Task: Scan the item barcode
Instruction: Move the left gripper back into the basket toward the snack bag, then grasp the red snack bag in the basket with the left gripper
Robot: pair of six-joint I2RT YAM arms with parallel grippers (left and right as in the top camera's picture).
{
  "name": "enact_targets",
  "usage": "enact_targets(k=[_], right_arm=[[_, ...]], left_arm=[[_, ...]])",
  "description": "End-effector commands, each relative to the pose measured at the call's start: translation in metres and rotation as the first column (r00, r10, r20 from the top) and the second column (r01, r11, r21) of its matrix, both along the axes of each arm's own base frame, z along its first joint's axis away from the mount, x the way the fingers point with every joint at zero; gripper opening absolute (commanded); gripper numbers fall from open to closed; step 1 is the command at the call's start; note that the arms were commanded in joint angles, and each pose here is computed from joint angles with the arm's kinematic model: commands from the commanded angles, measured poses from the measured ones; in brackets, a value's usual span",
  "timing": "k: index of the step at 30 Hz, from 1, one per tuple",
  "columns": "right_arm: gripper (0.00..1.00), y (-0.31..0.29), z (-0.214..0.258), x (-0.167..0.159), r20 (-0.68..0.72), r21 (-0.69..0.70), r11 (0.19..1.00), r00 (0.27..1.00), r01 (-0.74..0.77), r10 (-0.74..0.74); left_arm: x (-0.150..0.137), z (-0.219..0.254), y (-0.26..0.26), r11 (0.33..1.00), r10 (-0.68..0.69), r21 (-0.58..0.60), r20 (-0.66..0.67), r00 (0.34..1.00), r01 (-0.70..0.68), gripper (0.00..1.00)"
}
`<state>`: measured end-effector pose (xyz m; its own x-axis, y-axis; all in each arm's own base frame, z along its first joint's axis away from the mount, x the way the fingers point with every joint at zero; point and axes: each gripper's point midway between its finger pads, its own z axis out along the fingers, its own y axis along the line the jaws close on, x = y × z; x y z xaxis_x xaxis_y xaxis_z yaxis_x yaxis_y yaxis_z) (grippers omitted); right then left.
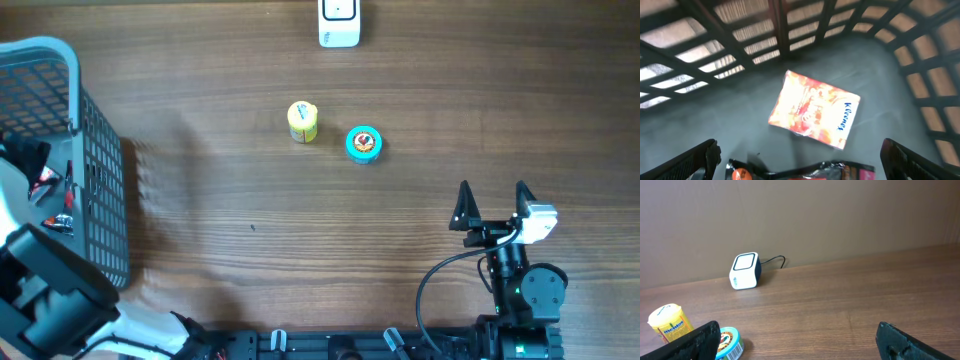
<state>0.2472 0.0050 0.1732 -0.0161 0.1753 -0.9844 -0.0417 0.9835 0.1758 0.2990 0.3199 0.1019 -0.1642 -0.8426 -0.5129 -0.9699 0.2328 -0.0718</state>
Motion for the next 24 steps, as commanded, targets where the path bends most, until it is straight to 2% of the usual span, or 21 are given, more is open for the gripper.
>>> enact_targets(k=[1,10,24], right_arm=[[1.0,0.0,0.001,0.0,0.006,0.008,1.0,1.0,0.003,-0.003],[1.0,0.0,0.001,0.0,0.006,0.008,1.0,1.0,0.002,-0.002],[0.99,0.0,0.001,0.0,0.006,0.009,1.0,1.0,0.003,-0.003]], left_arm=[[0.002,-0.012,0.007,1.0,-0.013,0.003,-0.034,0.999,0.013,1.0],[0.011,-0.02,0.017,0.998,-0.058,0.036,-0.043,0.997,0.059,1.0],[0.016,-0.055,0.021,0.998,-0.059,0.007,-0.071,0.996,0.06,1.0]])
